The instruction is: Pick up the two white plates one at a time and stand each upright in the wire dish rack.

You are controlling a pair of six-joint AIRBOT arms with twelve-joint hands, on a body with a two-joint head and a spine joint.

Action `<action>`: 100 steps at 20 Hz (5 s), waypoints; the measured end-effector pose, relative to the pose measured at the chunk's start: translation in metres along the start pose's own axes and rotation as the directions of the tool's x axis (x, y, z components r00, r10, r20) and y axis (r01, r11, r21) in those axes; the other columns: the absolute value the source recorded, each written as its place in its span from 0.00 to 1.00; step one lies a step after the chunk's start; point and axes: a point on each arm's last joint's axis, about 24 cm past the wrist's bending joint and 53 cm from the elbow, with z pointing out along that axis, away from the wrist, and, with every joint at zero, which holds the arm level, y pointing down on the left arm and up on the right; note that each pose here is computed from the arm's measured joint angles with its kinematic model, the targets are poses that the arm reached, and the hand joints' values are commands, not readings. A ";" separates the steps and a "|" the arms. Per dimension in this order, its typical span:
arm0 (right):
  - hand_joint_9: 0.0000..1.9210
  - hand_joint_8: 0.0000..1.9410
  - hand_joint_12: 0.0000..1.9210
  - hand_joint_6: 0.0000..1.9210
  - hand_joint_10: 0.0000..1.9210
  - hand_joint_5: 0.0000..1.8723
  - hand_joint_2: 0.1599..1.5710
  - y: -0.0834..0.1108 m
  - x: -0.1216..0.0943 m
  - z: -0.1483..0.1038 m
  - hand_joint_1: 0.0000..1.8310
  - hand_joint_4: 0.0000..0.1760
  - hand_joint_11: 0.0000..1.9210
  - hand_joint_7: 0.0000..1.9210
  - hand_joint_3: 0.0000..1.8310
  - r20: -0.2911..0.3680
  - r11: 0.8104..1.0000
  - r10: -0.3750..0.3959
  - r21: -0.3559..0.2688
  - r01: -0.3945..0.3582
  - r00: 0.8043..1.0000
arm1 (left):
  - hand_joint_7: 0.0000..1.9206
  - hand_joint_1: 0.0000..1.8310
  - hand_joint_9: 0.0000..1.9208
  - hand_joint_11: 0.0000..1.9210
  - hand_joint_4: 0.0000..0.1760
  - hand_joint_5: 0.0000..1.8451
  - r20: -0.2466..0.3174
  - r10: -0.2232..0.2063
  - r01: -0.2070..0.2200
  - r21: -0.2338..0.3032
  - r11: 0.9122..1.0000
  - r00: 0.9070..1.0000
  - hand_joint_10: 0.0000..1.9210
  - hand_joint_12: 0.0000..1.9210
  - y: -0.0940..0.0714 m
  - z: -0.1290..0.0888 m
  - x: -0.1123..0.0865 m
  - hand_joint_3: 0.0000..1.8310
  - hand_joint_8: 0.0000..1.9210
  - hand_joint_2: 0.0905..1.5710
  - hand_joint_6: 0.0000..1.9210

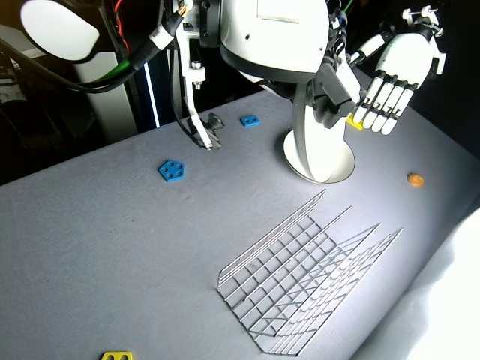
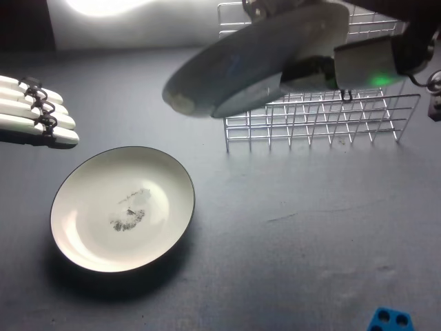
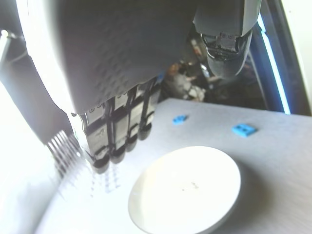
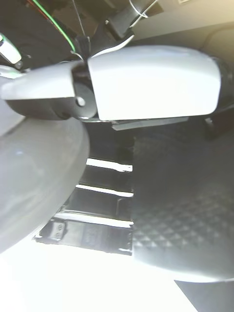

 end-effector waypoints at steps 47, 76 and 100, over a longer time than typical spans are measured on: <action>0.61 0.47 0.47 0.50 0.00 0.55 0.67 -0.093 -0.093 -0.034 0.67 0.15 0.36 0.52 0.00 0.265 0.955 0.265 0.063 -0.291 0.927 | 0.00 0.00 0.00 0.00 0.00 0.00 -0.157 0.005 -0.020 -0.089 0.996 0.988 0.00 0.00 0.038 0.042 0.059 0.00 0.00 0.70 0.00; 0.60 0.49 0.48 0.52 0.00 0.52 0.68 -0.172 -0.090 -0.006 0.66 0.19 0.36 0.51 0.00 0.233 0.857 0.373 0.284 -0.429 0.898 | 0.00 0.00 0.00 0.00 0.00 0.00 -0.175 0.008 -0.020 -0.067 0.998 0.985 0.00 0.00 0.033 0.044 0.064 0.00 0.00 0.70 0.00; 0.59 0.52 0.56 0.54 0.00 0.53 0.69 -0.229 -0.068 0.007 0.66 0.05 0.33 0.49 0.00 0.277 0.735 0.487 0.381 -0.560 0.828 | 0.00 0.00 0.00 0.00 0.00 0.00 -0.180 0.008 -0.021 -0.069 0.997 0.984 0.00 0.00 0.033 0.044 0.066 0.00 0.00 0.70 0.00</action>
